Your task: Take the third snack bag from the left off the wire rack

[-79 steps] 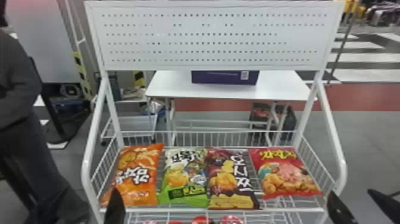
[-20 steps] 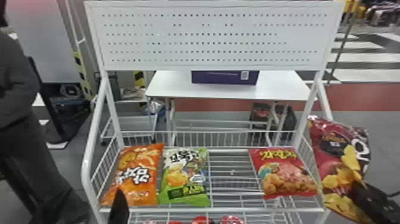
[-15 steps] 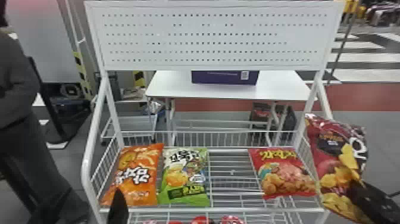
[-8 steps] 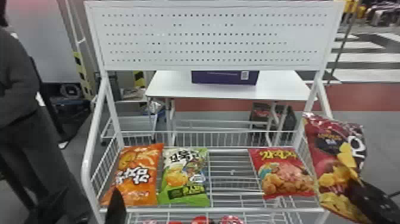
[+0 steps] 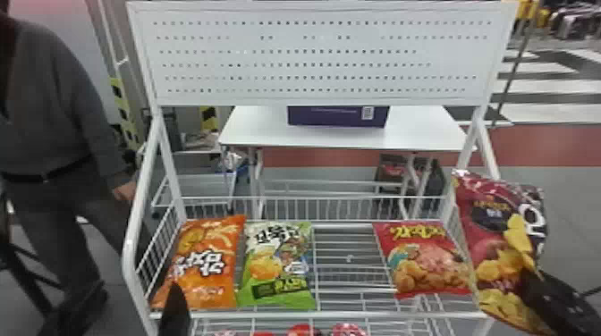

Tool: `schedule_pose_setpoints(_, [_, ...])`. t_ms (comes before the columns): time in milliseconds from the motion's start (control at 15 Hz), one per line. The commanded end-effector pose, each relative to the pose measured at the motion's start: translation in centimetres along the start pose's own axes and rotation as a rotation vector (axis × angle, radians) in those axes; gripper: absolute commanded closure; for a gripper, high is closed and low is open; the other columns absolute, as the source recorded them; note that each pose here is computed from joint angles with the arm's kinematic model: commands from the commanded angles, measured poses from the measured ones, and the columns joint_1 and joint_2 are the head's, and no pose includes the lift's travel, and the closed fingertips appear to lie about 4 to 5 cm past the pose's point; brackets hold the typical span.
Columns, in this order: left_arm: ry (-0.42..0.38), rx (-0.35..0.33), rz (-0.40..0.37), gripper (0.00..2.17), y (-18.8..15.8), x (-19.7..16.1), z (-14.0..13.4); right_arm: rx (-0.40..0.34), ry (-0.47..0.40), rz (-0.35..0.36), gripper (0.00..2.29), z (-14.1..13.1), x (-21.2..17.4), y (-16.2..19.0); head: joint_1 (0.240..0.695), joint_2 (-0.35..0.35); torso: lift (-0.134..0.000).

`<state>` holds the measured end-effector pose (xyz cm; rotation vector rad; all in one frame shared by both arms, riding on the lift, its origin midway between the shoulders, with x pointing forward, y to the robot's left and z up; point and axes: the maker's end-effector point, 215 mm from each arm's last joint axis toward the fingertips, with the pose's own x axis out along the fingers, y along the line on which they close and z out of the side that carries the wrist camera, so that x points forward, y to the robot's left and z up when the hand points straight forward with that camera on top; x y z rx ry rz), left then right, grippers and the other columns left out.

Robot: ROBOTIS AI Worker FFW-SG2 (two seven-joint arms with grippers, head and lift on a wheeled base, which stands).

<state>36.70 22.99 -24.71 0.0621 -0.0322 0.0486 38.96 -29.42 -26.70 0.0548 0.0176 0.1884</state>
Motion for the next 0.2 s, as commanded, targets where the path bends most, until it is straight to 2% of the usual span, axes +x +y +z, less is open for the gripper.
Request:
schedule_pose_setpoints(0, [0.002, 0.002, 0.001, 0.14, 0.06, 0.02, -0.07, -0.002, -0.002, 0.0, 2.24, 0.07, 0.05, 0.01, 0.499, 0.0, 0.0])
schedule_pose_setpoints(133, [-0.002, 0.0, 0.0, 0.14, 0.0, 0.05, 0.06, -0.001, -0.002, -0.001, 2.24, 0.06, 0.04, 0.0, 0.499, 0.0, 0.0])
